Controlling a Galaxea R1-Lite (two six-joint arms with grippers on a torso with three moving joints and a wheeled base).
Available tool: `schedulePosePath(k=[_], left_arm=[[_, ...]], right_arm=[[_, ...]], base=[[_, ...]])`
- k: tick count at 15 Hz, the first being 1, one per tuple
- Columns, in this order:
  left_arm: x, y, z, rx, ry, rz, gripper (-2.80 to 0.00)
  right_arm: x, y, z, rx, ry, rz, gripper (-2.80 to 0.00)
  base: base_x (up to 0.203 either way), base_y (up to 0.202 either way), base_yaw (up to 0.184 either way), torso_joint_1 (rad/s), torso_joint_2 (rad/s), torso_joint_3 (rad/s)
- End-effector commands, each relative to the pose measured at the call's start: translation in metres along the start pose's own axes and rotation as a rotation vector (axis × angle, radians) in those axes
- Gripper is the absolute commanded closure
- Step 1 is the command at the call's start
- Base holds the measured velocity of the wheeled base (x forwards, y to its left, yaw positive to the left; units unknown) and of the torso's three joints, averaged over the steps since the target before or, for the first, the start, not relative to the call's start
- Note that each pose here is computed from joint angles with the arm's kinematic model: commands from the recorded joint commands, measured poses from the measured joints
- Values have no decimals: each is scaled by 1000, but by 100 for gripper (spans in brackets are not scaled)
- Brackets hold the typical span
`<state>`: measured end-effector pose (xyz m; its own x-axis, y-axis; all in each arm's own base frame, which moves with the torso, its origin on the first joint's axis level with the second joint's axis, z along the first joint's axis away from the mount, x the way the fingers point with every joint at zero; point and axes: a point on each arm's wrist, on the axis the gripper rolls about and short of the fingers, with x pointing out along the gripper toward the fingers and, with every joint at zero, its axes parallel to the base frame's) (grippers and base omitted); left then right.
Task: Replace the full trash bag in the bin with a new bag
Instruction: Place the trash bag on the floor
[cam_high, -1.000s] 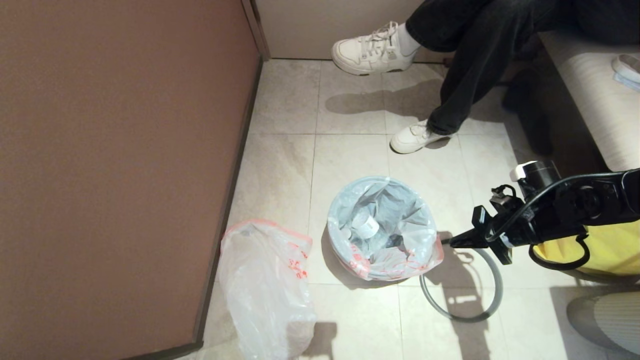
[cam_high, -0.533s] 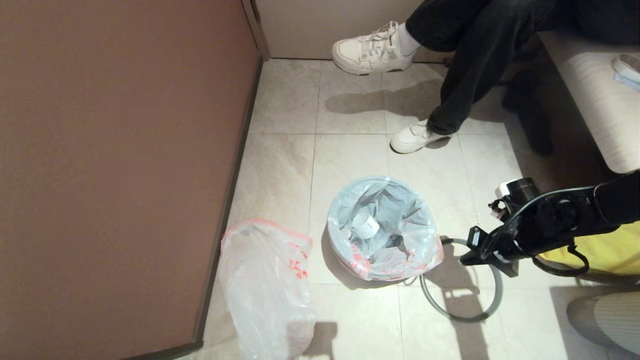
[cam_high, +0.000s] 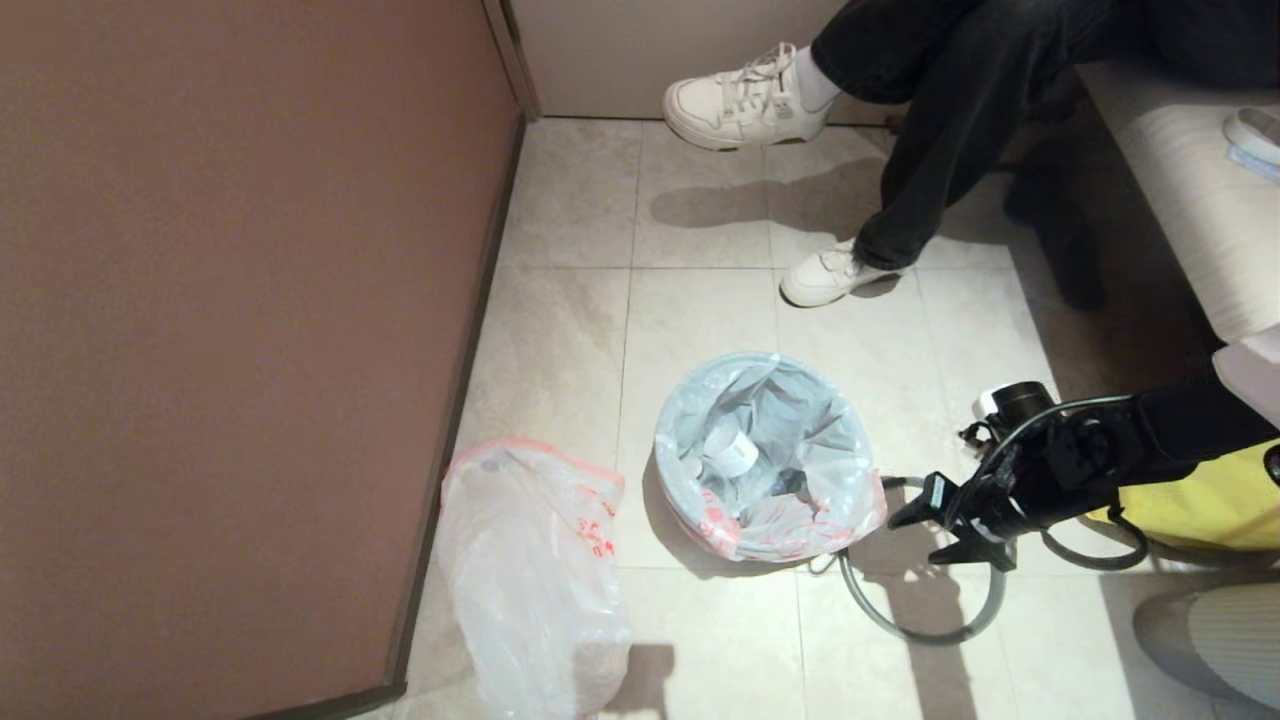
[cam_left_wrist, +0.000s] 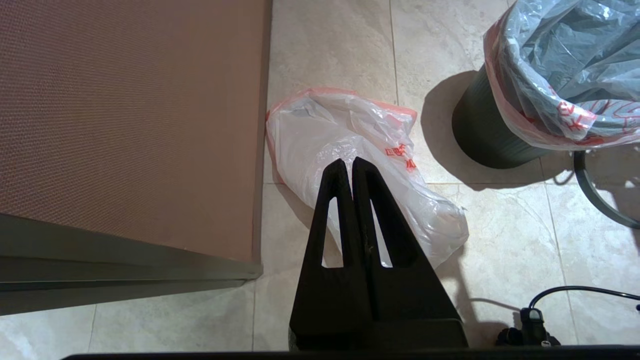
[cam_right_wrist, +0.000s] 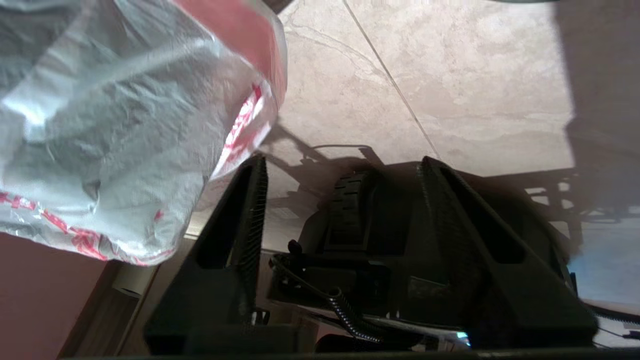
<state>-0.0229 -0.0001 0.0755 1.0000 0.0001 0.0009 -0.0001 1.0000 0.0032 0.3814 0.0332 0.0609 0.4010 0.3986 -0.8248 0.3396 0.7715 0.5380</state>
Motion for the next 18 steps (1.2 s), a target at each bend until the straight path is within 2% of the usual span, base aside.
schedulePosePath(k=[1, 8, 12, 13, 16, 18], left_arm=[[0, 0, 0, 0, 1, 0, 0], [0, 0, 0, 0, 1, 1, 0], [0, 0, 0, 0, 1, 0, 0], [0, 0, 0, 0, 1, 1, 0], [0, 0, 0, 0, 1, 0, 0], [0, 0, 0, 0, 1, 0, 0]], right_arm=[[15, -2, 6, 8, 18, -2, -280], [44, 3, 27, 0, 2, 8, -280], [64, 5, 35, 85, 49, 79, -280], [67, 5, 37, 91, 50, 84, 0], [69, 11, 42, 120, 39, 108, 0], [69, 17, 44, 110, 29, 121, 0]], base=[[0, 0, 0, 0, 0, 0], [0, 0, 0, 0, 0, 0], [0, 0, 0, 0, 0, 0], [0, 0, 0, 0, 0, 0], [0, 0, 0, 0, 0, 0], [0, 0, 0, 0, 0, 0]])
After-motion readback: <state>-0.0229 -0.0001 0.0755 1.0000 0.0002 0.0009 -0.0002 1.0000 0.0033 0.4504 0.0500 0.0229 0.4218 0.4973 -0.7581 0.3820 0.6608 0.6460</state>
